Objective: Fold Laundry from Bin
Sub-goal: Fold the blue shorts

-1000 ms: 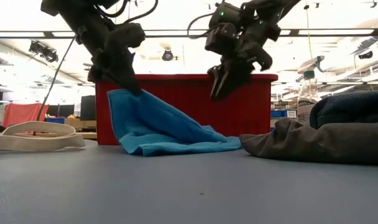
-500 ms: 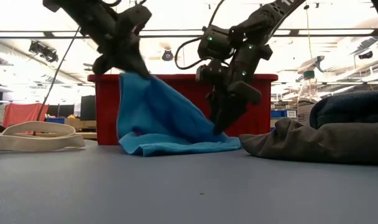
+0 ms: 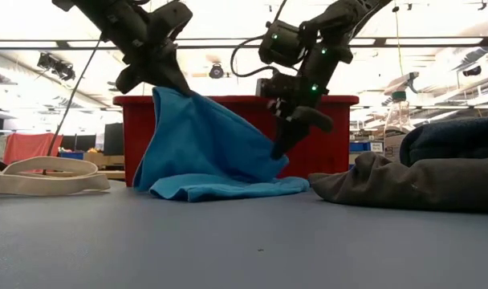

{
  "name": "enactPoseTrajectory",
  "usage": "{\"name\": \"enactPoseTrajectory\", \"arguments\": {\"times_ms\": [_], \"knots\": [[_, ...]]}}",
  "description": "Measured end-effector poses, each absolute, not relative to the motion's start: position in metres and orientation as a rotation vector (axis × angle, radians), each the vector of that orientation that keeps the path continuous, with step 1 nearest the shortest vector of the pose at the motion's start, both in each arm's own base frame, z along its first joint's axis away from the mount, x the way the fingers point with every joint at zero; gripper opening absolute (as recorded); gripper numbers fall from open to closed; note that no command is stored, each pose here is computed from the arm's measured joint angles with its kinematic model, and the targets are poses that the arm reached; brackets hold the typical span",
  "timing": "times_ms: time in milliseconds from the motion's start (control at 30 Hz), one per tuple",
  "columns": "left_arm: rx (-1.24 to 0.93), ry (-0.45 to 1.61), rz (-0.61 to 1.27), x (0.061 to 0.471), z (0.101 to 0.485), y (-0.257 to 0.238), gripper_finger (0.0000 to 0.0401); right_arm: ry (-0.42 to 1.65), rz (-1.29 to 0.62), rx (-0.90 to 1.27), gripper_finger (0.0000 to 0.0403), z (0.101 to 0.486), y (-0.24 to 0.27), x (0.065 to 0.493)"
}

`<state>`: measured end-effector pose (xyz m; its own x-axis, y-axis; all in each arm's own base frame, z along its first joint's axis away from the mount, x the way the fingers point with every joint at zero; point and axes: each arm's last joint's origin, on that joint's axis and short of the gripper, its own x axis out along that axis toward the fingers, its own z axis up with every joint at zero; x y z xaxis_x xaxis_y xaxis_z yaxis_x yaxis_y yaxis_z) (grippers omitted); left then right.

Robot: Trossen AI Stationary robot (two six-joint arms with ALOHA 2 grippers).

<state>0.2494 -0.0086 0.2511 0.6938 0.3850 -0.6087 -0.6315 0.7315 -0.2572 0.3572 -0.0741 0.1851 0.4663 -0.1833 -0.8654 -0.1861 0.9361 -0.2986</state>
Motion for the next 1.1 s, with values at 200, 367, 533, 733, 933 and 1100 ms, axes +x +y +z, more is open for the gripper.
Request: {"name": "enactPoseTrajectory", "arguments": {"times_ms": [200, 367, 533, 733, 933, 1100], "knots": [[-0.509, 0.523, 0.568, 0.258, 0.248, -0.015, 0.0002, 1.131, -0.038, -0.630, 0.0014, 0.206, -0.078, 0.347], [-0.547, 0.508, 0.472, 0.276, 0.238, -0.028, 0.0002, 1.227, 0.038, -0.660, 0.0014, 0.207, -0.077, 0.334], [-0.598, 0.570, 0.421, 0.297, 0.208, -0.045, 0.0010, 1.252, 0.146, -0.555, 0.0014, 0.189, -0.076, 0.326], [-0.730, 0.662, 0.369, 0.316, 0.167, -0.060, 0.0076, 1.270, 0.091, -0.455, 0.0086, 0.174, -0.079, 0.321], [-0.806, 0.676, 0.304, 0.319, 0.164, -0.062, 0.0137, 1.235, 0.017, -0.318, 0.0177, 0.196, -0.075, 0.316], [-0.805, 0.642, 0.367, 0.317, 0.174, -0.048, 0.0154, 1.055, 0.000, -0.120, 0.0197, 0.208, -0.067, 0.328]]}}
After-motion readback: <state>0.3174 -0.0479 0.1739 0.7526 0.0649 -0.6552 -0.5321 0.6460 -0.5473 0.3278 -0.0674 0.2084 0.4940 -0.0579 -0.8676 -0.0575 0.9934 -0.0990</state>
